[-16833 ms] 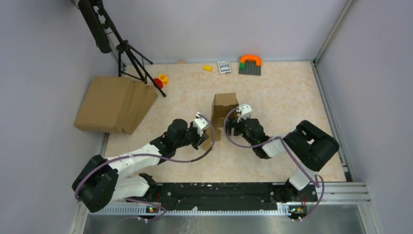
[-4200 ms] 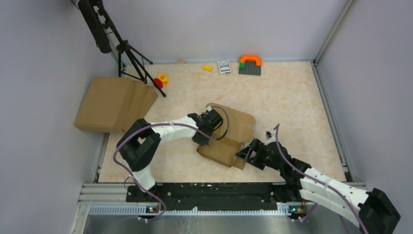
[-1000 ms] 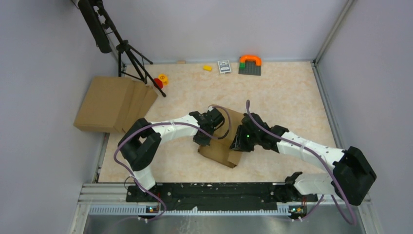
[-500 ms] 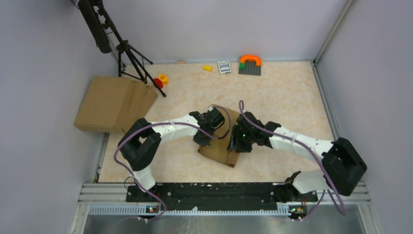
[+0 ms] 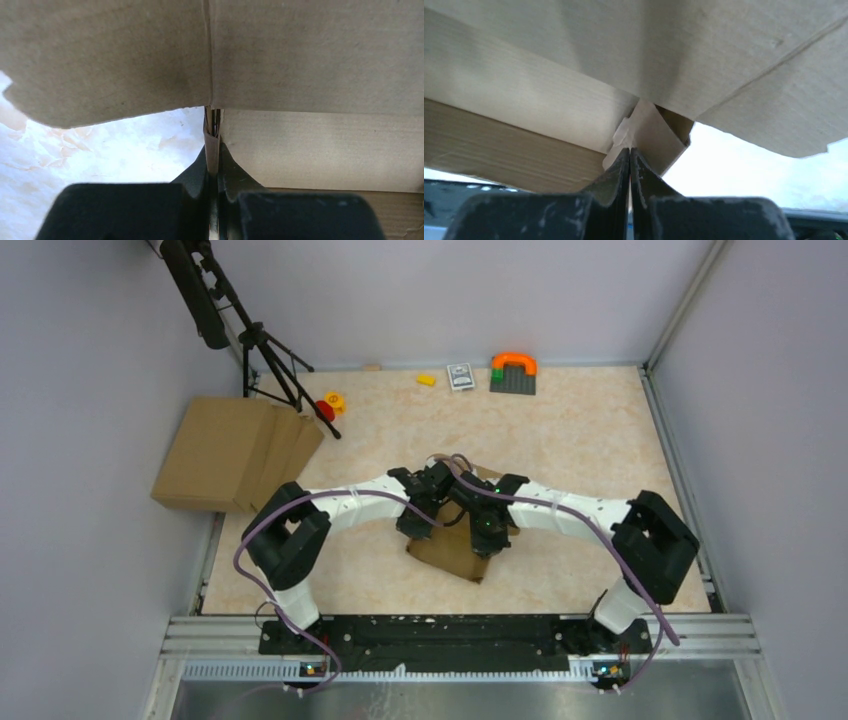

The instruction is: Fold the paper box

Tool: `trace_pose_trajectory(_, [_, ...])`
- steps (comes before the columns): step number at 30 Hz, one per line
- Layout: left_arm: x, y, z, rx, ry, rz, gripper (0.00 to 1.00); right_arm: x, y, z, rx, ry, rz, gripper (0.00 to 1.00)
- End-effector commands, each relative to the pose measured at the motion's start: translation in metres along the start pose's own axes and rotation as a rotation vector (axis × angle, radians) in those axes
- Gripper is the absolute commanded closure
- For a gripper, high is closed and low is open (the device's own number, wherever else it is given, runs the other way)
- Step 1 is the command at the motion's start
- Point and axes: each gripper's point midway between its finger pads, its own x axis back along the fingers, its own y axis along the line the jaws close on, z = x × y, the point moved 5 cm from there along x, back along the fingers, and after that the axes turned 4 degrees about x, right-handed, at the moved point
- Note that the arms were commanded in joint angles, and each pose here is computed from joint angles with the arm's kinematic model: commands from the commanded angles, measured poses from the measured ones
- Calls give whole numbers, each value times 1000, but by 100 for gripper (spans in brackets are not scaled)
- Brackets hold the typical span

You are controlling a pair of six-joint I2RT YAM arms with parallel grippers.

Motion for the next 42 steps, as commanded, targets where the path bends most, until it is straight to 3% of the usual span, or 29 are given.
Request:
trace_pose_trajectory(1, [2,-3,-5,8,-24,17,100,-1,-3,-4,104,25,157,100])
trace_pose_trajectory(10, [-2,-5,-2,24,-17,38,100,-8,-16,-1,150,30,287,100])
trace_pose_trajectory(13, [-2,-4,-2,30,-16,39,100,-1,-5,-8,129,-24,212,100])
trace_pose_trajectory(16, [-1,-4,-3,44,-22,43,100,15,18,-21,142,-106,25,100])
trace_pose_trajectory(19, [1,-6,-3,82,-47,60,100,33,34,-35,142,-160,-96,94])
trace_pose_trajectory(31, [-1,-5,-4,210,-59,22,100,58,13,-33,116,-217,-73,93])
trace_pose_trajectory(33, [-1,-6,-4,215,-62,21,100,68,5,-30,107,-247,-76,83])
trace_pose_trajectory(36, [-2,-7,-4,228,-57,21,100,76,-9,-26,83,-307,-86,57])
trace_pose_trajectory(39, [-2,-7,-4,259,-43,9,100,74,-25,-25,36,-318,-100,51])
trace_pose_trajectory(42, [-2,-9,-3,276,-26,15,100,58,-37,-24,3,-310,-86,34])
